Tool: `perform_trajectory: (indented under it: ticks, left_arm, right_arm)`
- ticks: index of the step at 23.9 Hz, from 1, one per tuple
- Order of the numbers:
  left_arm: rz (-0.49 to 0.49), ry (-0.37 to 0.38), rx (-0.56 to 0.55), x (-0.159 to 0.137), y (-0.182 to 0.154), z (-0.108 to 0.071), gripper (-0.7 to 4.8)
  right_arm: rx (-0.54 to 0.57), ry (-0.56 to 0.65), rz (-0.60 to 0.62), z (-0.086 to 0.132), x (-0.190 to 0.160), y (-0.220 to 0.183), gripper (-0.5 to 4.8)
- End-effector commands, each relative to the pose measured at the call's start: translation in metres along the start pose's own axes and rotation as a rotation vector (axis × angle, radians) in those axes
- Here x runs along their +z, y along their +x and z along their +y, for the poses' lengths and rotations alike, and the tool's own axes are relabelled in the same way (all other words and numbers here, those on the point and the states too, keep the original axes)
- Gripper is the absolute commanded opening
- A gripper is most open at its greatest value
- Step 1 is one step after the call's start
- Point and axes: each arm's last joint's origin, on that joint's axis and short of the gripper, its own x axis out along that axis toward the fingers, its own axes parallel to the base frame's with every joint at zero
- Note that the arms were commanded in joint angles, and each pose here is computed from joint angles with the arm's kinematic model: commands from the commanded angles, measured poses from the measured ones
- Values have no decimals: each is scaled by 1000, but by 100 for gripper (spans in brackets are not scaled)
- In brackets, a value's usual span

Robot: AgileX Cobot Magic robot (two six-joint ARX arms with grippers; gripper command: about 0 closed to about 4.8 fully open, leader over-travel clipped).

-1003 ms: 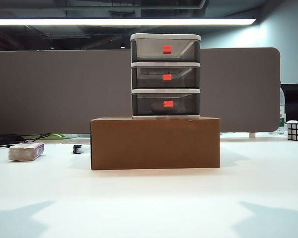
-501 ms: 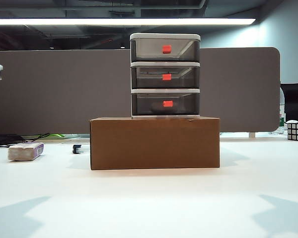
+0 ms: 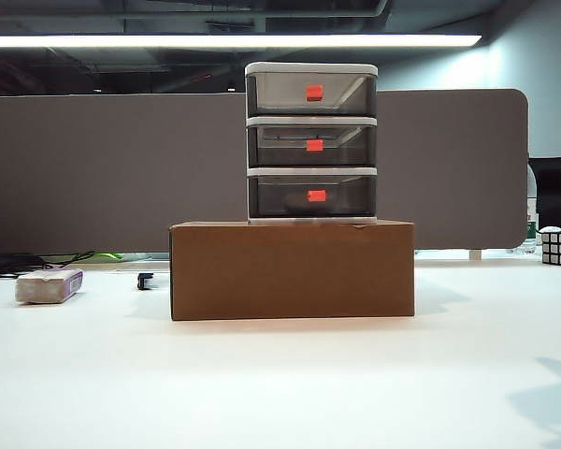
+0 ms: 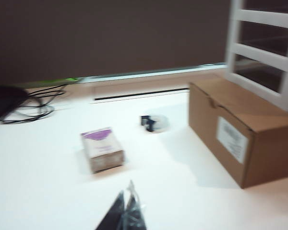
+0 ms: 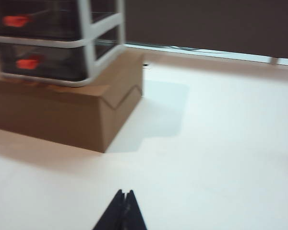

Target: Open the third layer of the drawer on the table, pick up the earphone case on the table and put it in, and finally close the drawer.

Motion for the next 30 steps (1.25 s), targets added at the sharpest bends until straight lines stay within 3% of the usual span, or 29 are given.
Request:
perform_trajectory:
  ticks: [1, 7, 11, 30]
  left_arm:
    - [-20, -10, 28, 3, -2, 9, -6]
    - [-16, -36, 52, 2, -2, 11, -6]
    - [-15, -52, 48, 2, -2, 11, -5]
    - [-6, -54, 48, 1, -2, 11, -5]
  right_arm:
    - [-9, -1, -17, -4, 0, 0, -5]
    - [-82, -12, -93, -8, 7, -1, -6]
    - [-233, -2, -103, -13, 9, -2, -6]
    - [-222, 23, -97, -12, 8, -2, -5]
